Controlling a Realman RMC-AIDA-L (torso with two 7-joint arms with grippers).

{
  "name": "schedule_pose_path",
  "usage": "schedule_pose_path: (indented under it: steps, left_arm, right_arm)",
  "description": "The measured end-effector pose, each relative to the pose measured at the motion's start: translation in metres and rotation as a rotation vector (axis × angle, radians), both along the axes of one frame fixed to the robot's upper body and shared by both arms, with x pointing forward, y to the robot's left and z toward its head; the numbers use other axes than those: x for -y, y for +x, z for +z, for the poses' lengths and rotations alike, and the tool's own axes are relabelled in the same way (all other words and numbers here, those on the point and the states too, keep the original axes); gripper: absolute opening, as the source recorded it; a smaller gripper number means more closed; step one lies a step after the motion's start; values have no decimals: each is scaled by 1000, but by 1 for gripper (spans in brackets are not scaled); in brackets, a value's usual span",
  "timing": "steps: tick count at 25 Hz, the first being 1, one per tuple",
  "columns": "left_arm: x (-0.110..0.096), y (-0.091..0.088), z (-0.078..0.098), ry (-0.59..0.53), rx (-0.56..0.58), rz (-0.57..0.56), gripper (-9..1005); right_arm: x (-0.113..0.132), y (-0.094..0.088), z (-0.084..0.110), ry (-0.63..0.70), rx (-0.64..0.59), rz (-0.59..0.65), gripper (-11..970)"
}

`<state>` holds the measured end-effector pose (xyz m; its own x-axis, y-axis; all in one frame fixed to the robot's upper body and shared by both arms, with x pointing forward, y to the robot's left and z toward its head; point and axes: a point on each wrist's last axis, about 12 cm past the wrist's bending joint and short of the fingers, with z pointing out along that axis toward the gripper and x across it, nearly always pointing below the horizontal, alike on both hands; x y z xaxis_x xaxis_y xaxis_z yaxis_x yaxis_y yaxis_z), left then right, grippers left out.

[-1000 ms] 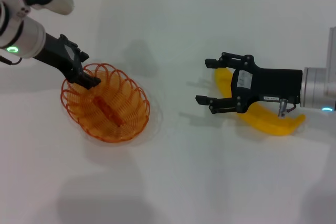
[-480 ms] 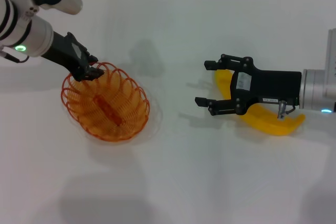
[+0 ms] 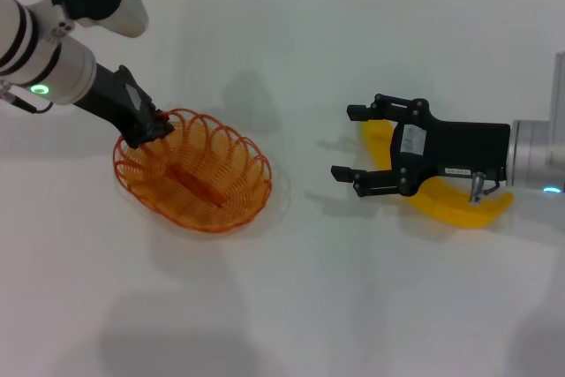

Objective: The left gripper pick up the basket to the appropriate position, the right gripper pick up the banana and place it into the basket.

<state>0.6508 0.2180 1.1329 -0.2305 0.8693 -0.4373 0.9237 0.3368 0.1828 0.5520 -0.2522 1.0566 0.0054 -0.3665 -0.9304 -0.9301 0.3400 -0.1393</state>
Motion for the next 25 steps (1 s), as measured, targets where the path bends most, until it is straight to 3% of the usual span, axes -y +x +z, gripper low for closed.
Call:
schedule_pose_path:
  steps: [25]
  left_arm:
    - [-12,-21,22,-115,-67,65,81]
  right_arm:
    - [3,0,-3,-13,-6,-24,876]
